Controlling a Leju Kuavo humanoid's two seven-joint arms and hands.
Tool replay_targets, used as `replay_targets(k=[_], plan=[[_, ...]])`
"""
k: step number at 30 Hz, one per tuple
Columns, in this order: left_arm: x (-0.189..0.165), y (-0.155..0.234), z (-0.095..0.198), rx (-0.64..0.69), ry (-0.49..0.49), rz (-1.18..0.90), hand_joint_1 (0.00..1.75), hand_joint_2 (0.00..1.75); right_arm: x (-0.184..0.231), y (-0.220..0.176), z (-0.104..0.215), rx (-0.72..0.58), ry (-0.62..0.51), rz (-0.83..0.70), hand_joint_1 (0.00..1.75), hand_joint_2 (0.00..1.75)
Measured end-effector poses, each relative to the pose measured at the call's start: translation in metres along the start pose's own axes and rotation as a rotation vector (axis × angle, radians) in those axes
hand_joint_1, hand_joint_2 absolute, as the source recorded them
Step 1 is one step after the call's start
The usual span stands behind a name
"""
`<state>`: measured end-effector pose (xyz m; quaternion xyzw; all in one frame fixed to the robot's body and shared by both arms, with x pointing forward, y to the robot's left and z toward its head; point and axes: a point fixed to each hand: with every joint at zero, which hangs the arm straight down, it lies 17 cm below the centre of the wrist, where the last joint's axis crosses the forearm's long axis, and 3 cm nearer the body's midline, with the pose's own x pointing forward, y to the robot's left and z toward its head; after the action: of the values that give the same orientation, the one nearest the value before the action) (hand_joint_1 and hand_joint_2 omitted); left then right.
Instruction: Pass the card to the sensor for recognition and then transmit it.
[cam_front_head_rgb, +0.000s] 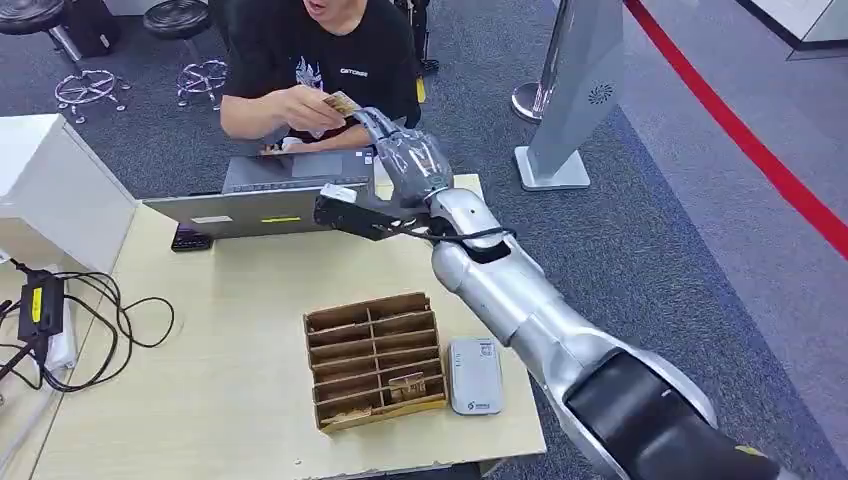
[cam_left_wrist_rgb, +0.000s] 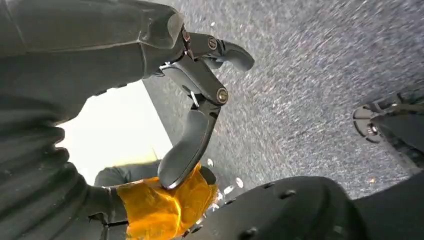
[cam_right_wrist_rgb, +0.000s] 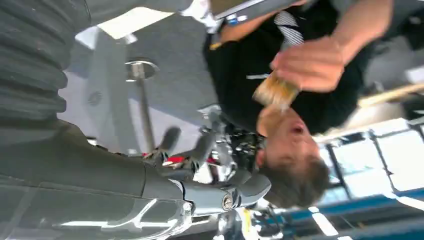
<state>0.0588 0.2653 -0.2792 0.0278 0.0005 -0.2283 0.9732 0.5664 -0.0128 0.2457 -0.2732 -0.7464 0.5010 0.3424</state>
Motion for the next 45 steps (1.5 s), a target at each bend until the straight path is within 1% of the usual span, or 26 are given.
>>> replay_targets(k=[1, 4, 11, 15, 18, 22, 29, 32, 37, 45], plan=[[-0.003, -0.001, 0.0, -0.002, 0.003, 0.01, 0.0, 1.75, 0.007, -0.005, 0.003, -0.024, -0.022, -0.017, 0.0, 1.75], [-0.01, -0.004, -0.001, -0.009, 0.015, 0.038, 0.0, 1.75, 0.01, -0.015, 0.02, -0.074, -0.06, -0.054, 0.0, 1.75], [-0.017, -0.005, -0.002, -0.008, 0.027, 0.094, 0.0, 1.75, 0.016, -0.029, 0.071, -0.175, -0.133, -0.14, 0.0, 1.75], [-0.021, -0.006, -0.003, -0.009, 0.034, 0.119, 0.0, 1.75, 0.016, -0.028, 0.106, -0.219, -0.148, -0.183, 0.0, 1.75], [-0.021, -0.006, -0.003, -0.009, 0.035, 0.128, 0.0, 1.75, 0.016, -0.026, 0.122, -0.222, -0.148, -0.193, 0.0, 1.75], [-0.021, -0.006, -0.003, -0.008, 0.036, 0.133, 0.0, 1.75, 0.019, -0.026, 0.133, -0.232, -0.158, -0.193, 0.0, 1.75], [-0.022, -0.005, -0.003, -0.007, 0.039, 0.138, 0.0, 1.75, 0.031, 0.009, 0.163, -0.225, -0.159, -0.115, 0.0, 1.75], [-0.022, -0.004, -0.003, -0.005, 0.039, 0.135, 0.0, 1.75, 0.033, 0.025, 0.169, -0.218, -0.146, -0.078, 0.0, 1.75], [-0.022, -0.004, -0.003, -0.006, 0.04, 0.138, 0.0, 1.75, 0.038, 0.044, 0.176, -0.189, -0.143, -0.078, 0.0, 1.75], [-0.023, -0.004, -0.003, -0.006, 0.041, 0.137, 0.0, 1.75, 0.041, 0.051, 0.177, -0.173, -0.149, -0.081, 0.0, 1.75]])
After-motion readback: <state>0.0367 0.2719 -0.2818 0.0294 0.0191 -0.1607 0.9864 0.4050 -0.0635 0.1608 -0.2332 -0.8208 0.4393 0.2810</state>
